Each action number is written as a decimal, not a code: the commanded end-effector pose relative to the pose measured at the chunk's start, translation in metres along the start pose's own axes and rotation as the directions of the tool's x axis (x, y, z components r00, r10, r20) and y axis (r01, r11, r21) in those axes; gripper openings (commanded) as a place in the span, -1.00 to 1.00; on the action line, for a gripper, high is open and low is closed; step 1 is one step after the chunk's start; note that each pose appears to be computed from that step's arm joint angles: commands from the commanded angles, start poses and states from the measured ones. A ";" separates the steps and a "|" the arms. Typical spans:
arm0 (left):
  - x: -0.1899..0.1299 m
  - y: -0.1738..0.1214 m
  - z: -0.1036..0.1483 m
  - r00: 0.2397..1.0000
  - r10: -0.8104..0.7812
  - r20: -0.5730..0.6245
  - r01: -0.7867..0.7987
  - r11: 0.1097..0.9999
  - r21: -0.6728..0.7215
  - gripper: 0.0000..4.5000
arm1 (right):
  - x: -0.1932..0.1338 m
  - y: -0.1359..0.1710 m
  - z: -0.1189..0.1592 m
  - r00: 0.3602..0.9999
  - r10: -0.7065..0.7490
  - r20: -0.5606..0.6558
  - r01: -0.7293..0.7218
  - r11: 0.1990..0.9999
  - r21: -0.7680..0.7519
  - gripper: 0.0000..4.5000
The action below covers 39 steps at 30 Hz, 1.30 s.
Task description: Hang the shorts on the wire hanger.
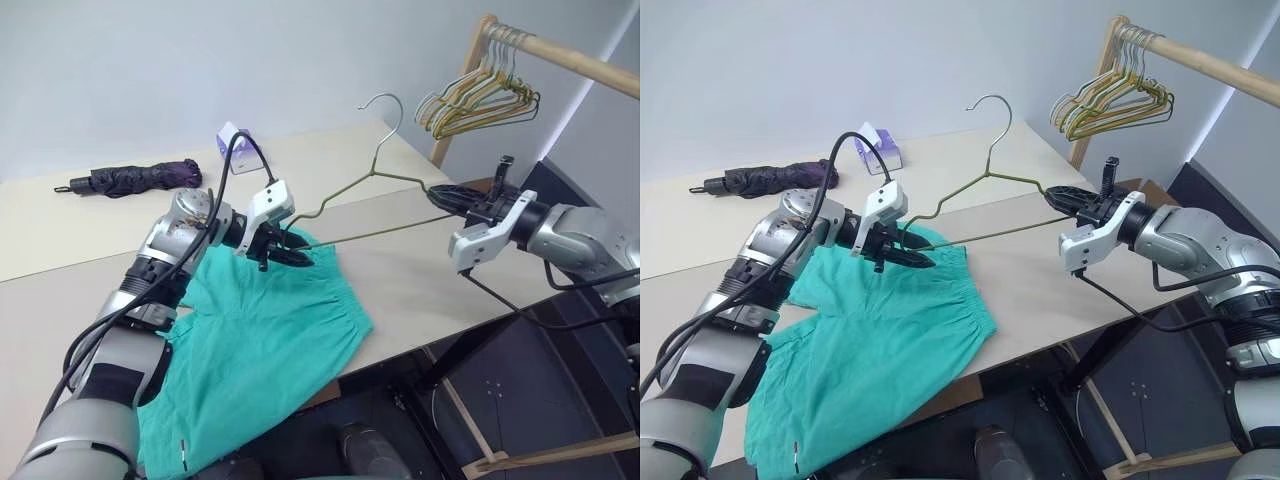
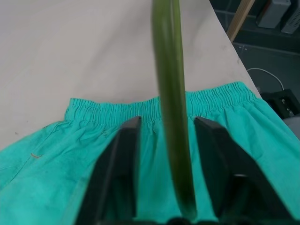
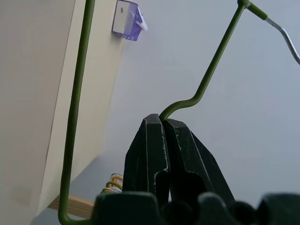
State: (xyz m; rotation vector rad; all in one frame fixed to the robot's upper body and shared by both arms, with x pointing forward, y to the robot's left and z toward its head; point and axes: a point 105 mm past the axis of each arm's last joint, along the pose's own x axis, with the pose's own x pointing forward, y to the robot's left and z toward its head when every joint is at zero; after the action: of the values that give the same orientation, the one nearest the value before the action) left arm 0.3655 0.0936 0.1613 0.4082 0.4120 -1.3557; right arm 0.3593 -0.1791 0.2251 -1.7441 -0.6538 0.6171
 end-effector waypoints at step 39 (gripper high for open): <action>-0.038 -0.007 -0.009 0.990 0.132 -0.051 -0.098 0.901 0.422 -1.00 | -0.011 0.008 0.025 0.770 0.554 0.316 -0.540 0.303 0.785 0.98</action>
State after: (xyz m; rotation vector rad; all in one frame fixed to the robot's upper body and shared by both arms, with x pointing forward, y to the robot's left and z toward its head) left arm 0.3520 0.1347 0.1584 0.8075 0.2022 -1.3088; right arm 0.3337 -0.1745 0.2036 -0.8990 0.3402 1.1830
